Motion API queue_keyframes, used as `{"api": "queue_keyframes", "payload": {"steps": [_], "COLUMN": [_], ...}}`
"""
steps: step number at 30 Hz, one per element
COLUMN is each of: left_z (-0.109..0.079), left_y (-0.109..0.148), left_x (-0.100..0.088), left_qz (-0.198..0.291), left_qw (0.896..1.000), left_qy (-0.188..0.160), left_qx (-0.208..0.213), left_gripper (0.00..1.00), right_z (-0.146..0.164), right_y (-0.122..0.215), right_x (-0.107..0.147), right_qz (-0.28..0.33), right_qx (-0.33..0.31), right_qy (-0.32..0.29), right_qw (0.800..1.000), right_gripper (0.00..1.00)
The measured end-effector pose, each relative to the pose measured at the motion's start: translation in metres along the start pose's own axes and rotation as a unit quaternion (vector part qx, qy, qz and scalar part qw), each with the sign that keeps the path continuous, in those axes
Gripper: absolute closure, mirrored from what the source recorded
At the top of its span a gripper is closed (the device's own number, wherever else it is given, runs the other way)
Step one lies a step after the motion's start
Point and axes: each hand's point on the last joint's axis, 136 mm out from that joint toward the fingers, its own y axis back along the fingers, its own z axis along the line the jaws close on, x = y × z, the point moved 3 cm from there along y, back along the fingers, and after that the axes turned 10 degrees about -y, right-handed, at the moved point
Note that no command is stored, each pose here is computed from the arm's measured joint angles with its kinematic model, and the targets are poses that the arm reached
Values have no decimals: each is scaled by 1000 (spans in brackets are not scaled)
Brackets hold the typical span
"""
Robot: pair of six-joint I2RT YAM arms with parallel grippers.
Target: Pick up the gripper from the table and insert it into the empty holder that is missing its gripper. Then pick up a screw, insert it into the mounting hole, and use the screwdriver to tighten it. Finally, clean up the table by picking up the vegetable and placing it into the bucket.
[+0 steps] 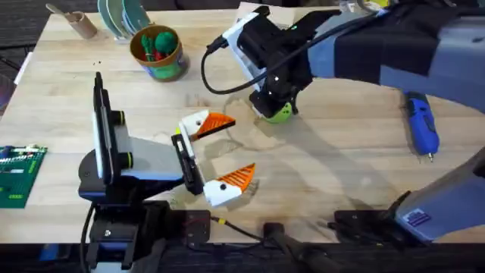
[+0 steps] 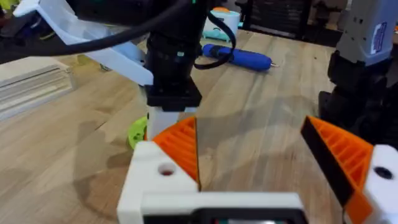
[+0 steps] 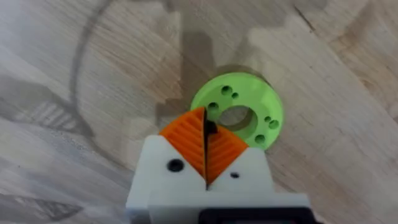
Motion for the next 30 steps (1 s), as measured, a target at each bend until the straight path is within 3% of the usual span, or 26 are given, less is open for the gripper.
{"api": "queue_keyframes", "payload": {"steps": [4, 8, 13, 21, 30], "left_z": [0, 0, 0, 0, 0], "left_y": [0, 0, 0, 0, 0], "left_x": [0, 0, 0, 0, 0], "left_qz": [0, 0, 0, 0, 0], "left_qw": [1000, 1000, 1000, 1000, 1000], "left_qy": [0, 0, 0, 0, 0], "left_qx": [0, 0, 0, 0, 0], "left_gripper": [8, 8, 8, 8, 8], "right_z": [0, 0, -1, -3, -10], "right_y": [0, 3, 14, 27, 77], "right_x": [0, 2, 0, 5, 23], "right_qz": [1, 8, 16, 18, 4], "right_qx": [0, 1, 3, 5, 1], "right_qy": [1, 0, -26, -78, -97], "right_qw": [1000, 1000, 1000, 997, 995], "right_gripper": [842, 644, 543, 480, 426]}}
